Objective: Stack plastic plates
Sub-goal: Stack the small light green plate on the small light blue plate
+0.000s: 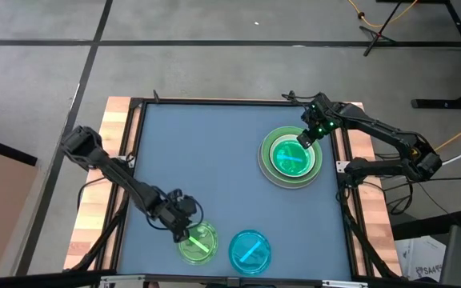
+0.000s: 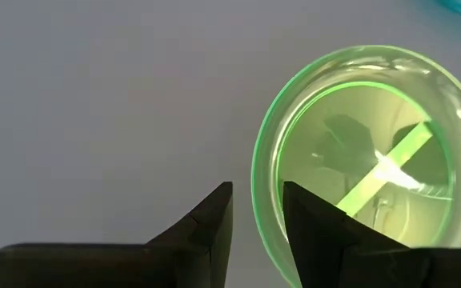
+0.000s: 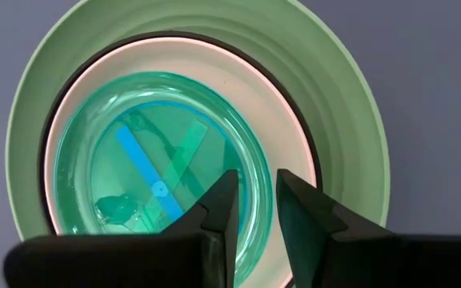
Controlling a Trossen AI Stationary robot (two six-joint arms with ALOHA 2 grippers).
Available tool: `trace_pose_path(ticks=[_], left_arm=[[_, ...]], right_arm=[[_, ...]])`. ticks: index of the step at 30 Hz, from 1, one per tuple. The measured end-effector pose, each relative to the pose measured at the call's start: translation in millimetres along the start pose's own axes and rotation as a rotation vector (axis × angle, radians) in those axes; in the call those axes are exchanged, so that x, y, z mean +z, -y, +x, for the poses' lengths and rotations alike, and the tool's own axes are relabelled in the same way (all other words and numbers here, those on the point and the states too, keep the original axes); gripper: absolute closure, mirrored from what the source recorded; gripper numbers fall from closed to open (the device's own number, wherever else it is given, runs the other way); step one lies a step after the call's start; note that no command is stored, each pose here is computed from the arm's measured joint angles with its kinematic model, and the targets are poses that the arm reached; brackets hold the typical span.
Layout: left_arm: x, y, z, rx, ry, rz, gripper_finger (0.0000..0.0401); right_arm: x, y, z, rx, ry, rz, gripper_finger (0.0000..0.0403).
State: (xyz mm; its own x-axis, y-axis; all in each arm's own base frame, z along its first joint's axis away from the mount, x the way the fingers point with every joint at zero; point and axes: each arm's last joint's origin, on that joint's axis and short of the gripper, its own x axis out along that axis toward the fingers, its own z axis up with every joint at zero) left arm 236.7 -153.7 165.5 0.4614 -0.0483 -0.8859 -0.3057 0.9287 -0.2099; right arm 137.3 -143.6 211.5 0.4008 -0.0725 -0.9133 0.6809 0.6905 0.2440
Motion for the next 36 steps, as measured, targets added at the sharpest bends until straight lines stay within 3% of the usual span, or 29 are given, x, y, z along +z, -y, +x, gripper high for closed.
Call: trace_pose_path(ticks=[16, 26, 36], left_arm=[[-2.2, 0.4, 9.5, 0.019, -0.016, 0.005, 0.0296], [-6.2, 3.7, 34.4, 0.031, -0.032, 0.007, 0.0296], [-6.3, 3.8, 35.0, 0.032, -0.033, 0.008, 0.0302]], right_arm=[[0.1, 0.1, 0.0, 0.0, 0.001, 0.0, 0.0326], [0.3, 0.1, 0.0, 0.0, 0.003, 0.0, 0.0326], [0.3, 0.1, 0.0, 0.0, 0.003, 0.0, 0.0326]])
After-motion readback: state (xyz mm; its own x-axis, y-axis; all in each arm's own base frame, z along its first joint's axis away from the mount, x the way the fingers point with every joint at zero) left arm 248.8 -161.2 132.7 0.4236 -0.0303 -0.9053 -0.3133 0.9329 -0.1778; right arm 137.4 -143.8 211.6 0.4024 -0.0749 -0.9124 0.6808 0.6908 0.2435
